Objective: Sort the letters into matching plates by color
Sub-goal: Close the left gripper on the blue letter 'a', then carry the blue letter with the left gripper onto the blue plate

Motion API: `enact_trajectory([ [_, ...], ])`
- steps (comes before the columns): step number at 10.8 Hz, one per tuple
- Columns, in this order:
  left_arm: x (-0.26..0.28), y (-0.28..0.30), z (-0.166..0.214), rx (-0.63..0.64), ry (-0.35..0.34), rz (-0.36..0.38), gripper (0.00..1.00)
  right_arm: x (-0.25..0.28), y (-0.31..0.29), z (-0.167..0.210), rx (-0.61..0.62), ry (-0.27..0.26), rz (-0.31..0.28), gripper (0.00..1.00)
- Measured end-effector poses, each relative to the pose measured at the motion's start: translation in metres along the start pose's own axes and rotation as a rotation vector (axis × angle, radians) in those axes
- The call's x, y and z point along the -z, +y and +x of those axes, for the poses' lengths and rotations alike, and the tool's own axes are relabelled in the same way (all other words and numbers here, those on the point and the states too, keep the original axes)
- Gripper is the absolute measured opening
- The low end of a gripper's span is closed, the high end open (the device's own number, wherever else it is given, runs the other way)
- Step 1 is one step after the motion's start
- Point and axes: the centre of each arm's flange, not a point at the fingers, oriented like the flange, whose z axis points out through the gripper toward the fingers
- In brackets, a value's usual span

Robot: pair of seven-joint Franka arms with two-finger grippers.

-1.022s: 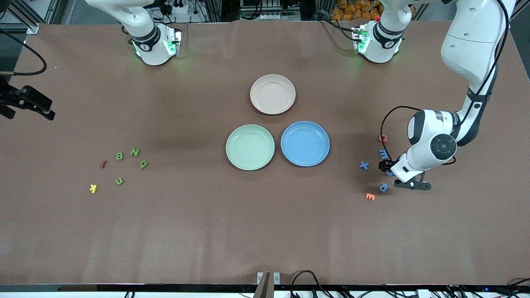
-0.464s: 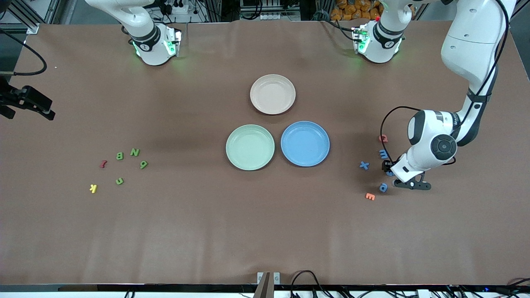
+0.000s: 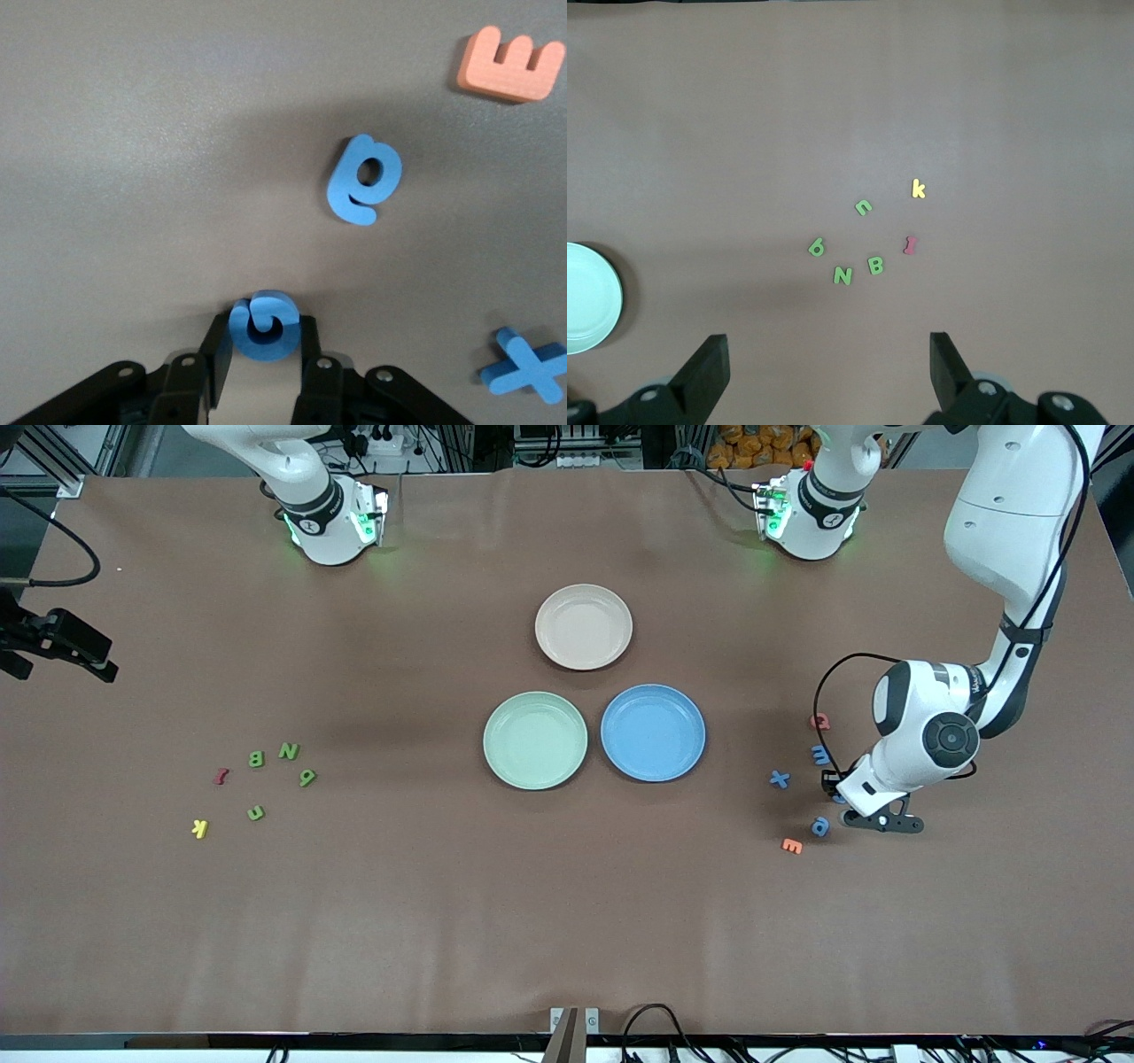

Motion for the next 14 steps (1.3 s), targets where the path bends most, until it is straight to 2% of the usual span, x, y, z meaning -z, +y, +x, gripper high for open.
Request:
enact_trajectory([
  [2, 0.001, 0.000, 0.001, 0.002, 0.002, -0.001, 0.35, 0.000, 0.000, 0.000, 0.000, 0.000, 0.000, 1.00],
  [6, 0.012, 0.010, 0.011, 0.089, 0.032, -0.011, 0.35, 0.000, -0.002, 0.000, 0.004, 0.000, 0.000, 1.00],
  [11, 0.032, 0.130, 0.017, 0.229, 0.062, -0.061, 0.35, 0.002, -0.004, 0.002, 0.007, 0.021, 0.001, 1.00],
  [14, 0.033, 0.170, 0.010, 0.289, 0.058, -0.064, 0.35, 0.002, -0.006, 0.002, 0.011, 0.021, 0.001, 1.00],
])
